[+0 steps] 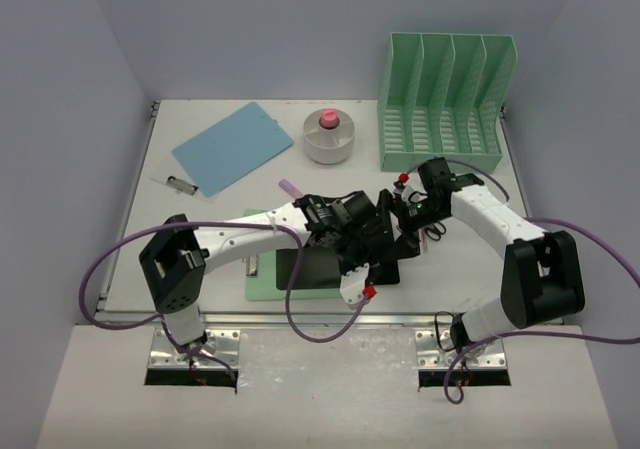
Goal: Organize the desk
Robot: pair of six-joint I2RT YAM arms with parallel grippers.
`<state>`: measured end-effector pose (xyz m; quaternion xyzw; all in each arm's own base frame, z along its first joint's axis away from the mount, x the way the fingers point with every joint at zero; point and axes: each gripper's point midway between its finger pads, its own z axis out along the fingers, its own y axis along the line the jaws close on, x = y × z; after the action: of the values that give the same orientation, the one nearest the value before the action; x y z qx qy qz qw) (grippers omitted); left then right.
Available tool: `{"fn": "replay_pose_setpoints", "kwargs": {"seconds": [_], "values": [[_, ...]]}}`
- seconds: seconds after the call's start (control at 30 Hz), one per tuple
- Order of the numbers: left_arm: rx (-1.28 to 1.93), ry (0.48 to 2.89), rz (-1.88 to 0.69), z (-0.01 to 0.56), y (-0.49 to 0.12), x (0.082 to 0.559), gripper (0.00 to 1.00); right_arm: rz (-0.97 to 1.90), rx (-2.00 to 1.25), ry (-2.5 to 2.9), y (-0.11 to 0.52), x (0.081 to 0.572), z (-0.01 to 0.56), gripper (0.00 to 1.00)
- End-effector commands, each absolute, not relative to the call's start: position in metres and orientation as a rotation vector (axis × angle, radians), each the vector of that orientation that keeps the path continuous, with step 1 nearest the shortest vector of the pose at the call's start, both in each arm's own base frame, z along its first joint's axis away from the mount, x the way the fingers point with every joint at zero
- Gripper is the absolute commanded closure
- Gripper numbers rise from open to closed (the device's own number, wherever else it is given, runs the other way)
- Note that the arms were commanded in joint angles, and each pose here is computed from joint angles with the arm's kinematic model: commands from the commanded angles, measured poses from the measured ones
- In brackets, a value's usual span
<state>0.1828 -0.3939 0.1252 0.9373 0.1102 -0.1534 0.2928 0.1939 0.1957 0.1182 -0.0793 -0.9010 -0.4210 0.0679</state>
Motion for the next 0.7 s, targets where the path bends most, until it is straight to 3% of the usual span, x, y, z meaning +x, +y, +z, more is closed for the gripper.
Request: {"fn": "replay_pose_setpoints", "kwargs": {"seconds": [0.0, 0.2, 0.33, 0.5, 0.67], "values": [[2.425, 0.250, -0.363, 0.157, -0.390, 0.182, 1.00, -1.393, -0.085, -2.715, 0.203, 0.191, 0.149, 0.01], [2.313, 0.351, -0.453, 0.186, -0.376, 0.161, 1.00, -1.391, 0.015, -2.937, 0.182, 0.238, 0.180, 0.01], [2.088, 0.687, -0.613, 0.221, -0.374, 0.163, 1.00, -1.473, -0.119, -3.080, 0.142, 0.280, 0.211, 0.01], [1.448, 1.133, -0.840, 0.309, -0.364, 0.242, 1.00, -1.332, -0.107, -3.378, 0.099, 0.307, 0.232, 0.01], [0.887, 1.172, -0.826, 0.400, -0.305, 0.346, 1.00, -1.151, -0.095, -3.568, 0.077, 0.313, 0.225, 0.01]]}}
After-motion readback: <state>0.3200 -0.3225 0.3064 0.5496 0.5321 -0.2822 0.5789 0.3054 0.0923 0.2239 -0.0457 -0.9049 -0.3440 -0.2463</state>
